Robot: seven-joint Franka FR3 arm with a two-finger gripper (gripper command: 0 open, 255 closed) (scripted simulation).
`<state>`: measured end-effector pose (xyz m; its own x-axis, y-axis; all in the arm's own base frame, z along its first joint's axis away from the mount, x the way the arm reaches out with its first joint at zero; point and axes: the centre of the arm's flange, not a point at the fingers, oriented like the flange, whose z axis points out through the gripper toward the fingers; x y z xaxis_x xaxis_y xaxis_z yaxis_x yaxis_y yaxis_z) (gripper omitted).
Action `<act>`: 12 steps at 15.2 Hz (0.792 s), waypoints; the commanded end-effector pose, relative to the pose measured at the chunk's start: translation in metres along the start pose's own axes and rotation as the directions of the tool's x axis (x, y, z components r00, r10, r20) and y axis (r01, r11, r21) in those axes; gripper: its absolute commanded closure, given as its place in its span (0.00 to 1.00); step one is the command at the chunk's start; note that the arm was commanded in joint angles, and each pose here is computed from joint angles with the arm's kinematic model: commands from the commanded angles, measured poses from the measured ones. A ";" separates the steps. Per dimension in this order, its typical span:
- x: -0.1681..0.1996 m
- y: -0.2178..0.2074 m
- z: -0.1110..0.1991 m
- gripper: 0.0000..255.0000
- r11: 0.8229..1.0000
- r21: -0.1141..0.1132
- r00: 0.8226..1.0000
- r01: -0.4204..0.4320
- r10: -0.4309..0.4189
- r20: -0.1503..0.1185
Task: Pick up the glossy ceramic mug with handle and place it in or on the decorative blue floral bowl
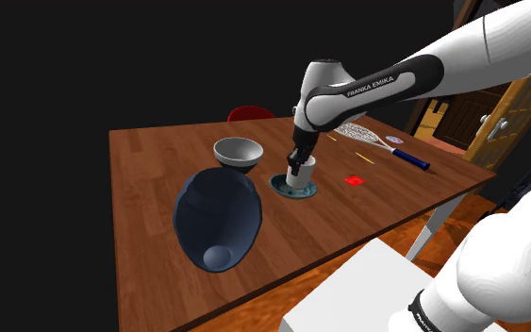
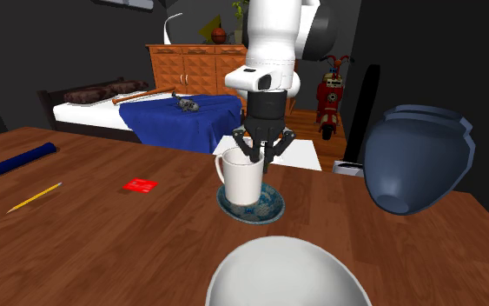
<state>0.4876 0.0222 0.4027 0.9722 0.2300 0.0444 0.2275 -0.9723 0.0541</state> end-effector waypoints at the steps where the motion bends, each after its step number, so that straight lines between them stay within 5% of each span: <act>1: 0.000 0.000 0.000 0.00 1.000 0.000 1.000 0.000 0.000 0.000; 6: 0.000 0.000 0.000 0.00 1.000 0.000 1.000 0.000 0.000 0.000; 10: 0.000 0.000 -0.050 0.00 1.000 0.000 1.000 0.000 0.000 0.000; 12: 0.000 0.000 -0.050 0.00 1.000 0.000 1.000 0.000 0.000 0.000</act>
<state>0.4848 0.0238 0.4493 0.9721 0.2299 0.0459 0.2274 -0.9723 0.0544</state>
